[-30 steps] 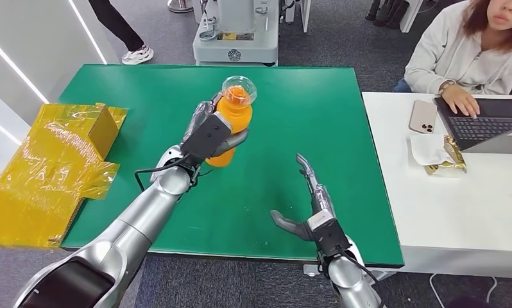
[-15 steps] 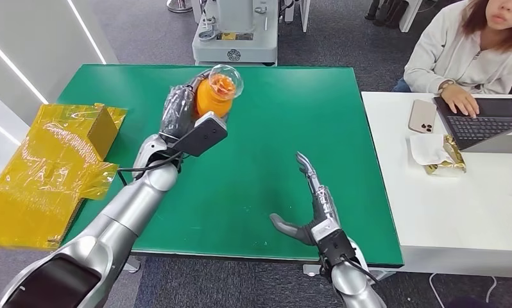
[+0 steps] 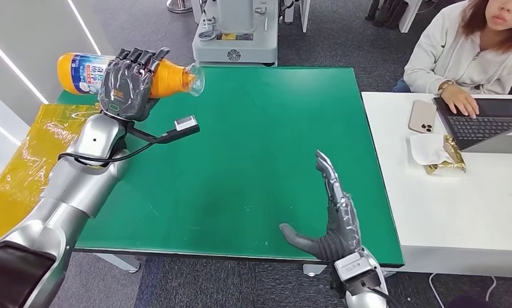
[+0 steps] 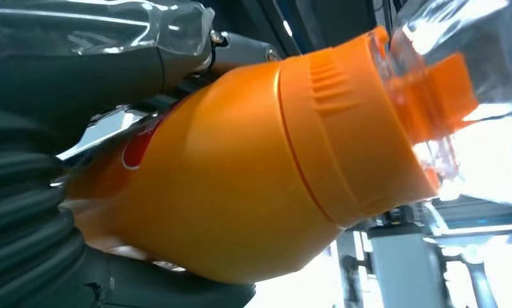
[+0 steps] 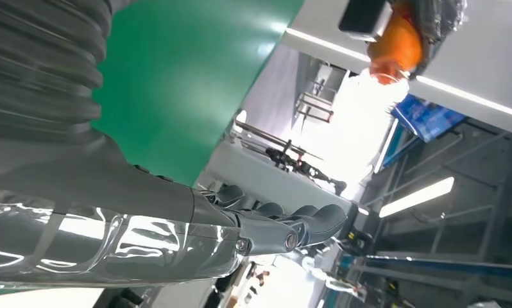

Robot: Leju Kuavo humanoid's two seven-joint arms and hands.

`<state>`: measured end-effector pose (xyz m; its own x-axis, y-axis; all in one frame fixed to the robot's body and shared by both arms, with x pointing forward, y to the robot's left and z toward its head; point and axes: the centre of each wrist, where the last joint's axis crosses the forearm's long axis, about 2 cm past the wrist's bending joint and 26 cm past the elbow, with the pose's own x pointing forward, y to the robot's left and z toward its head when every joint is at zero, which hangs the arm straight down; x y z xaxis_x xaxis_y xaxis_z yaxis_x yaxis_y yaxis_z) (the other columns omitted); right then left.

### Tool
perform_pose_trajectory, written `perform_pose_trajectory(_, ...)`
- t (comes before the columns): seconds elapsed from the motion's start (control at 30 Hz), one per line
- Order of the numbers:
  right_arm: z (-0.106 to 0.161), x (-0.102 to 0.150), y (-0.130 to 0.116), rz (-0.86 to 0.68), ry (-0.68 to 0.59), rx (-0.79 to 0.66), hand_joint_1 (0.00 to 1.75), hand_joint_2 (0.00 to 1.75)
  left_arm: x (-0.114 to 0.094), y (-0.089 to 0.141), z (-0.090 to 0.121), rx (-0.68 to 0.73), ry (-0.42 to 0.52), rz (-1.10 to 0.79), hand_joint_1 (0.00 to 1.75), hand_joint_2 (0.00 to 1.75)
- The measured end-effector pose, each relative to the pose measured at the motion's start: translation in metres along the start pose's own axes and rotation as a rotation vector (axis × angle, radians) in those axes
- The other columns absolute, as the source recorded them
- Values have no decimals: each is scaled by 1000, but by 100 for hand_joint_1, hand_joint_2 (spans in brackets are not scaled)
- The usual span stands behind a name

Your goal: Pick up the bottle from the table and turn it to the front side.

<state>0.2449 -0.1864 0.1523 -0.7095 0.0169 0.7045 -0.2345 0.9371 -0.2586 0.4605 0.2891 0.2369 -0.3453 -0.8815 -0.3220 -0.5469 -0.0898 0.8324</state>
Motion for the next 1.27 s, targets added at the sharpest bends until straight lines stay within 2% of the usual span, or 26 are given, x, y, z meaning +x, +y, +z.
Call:
perform_pose_trajectory(0.17, -1, 5, -5, 11, -23, -15, 0, 175, -15, -1, 6, -64, -16, -188, 175, 175)
perform_pose_trajectory(0.53, 8, 3, -13, 22, -27, -27, 0, 175, -38, -13, 29, -143, 33, -237, 175, 175)
perform_pose_trajectory(0.63, 12, 4, -13, 24, -24, -31, 0, 175, -44, -21, 42, -183, 33, -241, 175, 175)
perform_pose_trajectory(0.8, 17, 8, -13, 13, -20, -27, 0, 175, -54, -36, 77, -272, 35, -243, 175, 175)
perform_pose_trajectory(0.97, 18, 9, -14, 16, -19, -24, 0, 175, -57, -40, 87, -298, 35, -244, 175, 175)
perform_pose_trajectory(1.0, 20, 10, -14, 19, -17, -23, 0, 175, -59, -43, 94, -318, 33, -246, 175, 175)
perform_pose_trajectory(1.13, 38, 18, -19, 39, 0, 6, 0, 175, -70, -65, 171, -510, 38, -224, 175, 175)
perform_pose_trajectory(1.27, 38, 20, -21, 43, 2, 3, 0, 175, -74, -70, 200, -585, 33, -228, 175, 175)
